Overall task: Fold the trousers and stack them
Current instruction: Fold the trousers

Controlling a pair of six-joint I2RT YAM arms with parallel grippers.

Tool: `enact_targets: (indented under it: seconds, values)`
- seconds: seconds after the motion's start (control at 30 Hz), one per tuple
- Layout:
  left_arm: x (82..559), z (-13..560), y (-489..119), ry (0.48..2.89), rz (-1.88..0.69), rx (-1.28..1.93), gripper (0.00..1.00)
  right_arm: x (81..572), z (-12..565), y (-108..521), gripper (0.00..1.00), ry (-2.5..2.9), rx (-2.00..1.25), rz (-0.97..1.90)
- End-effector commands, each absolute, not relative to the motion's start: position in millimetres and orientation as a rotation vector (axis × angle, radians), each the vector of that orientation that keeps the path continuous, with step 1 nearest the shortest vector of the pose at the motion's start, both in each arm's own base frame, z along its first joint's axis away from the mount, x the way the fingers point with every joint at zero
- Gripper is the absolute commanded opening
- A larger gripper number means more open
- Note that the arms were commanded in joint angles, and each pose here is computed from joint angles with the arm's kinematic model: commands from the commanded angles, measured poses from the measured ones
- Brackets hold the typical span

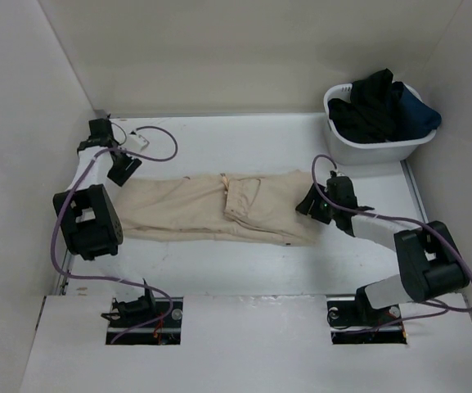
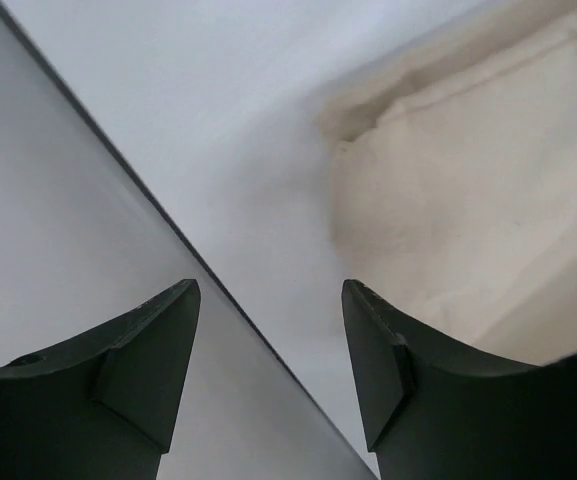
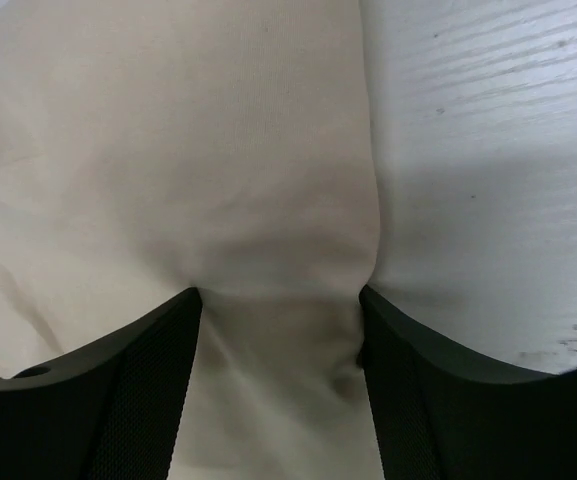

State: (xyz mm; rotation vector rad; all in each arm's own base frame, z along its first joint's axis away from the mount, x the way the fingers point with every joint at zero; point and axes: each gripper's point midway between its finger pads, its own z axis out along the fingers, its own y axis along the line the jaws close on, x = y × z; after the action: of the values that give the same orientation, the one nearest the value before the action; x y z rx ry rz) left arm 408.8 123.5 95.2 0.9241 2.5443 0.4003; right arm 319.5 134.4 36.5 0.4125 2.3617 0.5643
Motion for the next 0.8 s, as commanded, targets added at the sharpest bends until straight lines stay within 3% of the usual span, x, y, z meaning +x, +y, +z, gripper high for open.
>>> enact_targets:
  seconds: [0.0,0.1,0.23,0.3,0.43,0.47,0.57,0.77]
  values:
    - [414,108,109,2.539,0.155,0.793,0.58,322,40,158,0.61,2.37,0.36,0.705]
    - [398,84,111,2.635,0.052,0.788,0.55,323,40,160,0.49,2.382,0.362,0.734]
    - [393,66,106,2.662,-0.014,0.791,0.54,328,49,149,0.16,2.381,0.391,0.708]
    - [394,56,105,2.677,-0.013,0.792,0.49,334,60,139,0.05,2.354,0.394,0.687]
    - [407,52,101,2.679,0.023,0.771,0.31,344,103,108,0.0,2.286,0.371,0.622]
    - [412,57,97,2.662,0.031,0.762,0.31,344,115,98,0.0,2.282,0.363,0.589]
    - [424,80,72,2.567,0.031,0.785,0.46,337,151,72,0.0,2.3,0.271,0.479]
    - [424,93,13,2.476,-0.012,0.93,0.51,323,219,54,0.0,2.355,0.055,0.259]
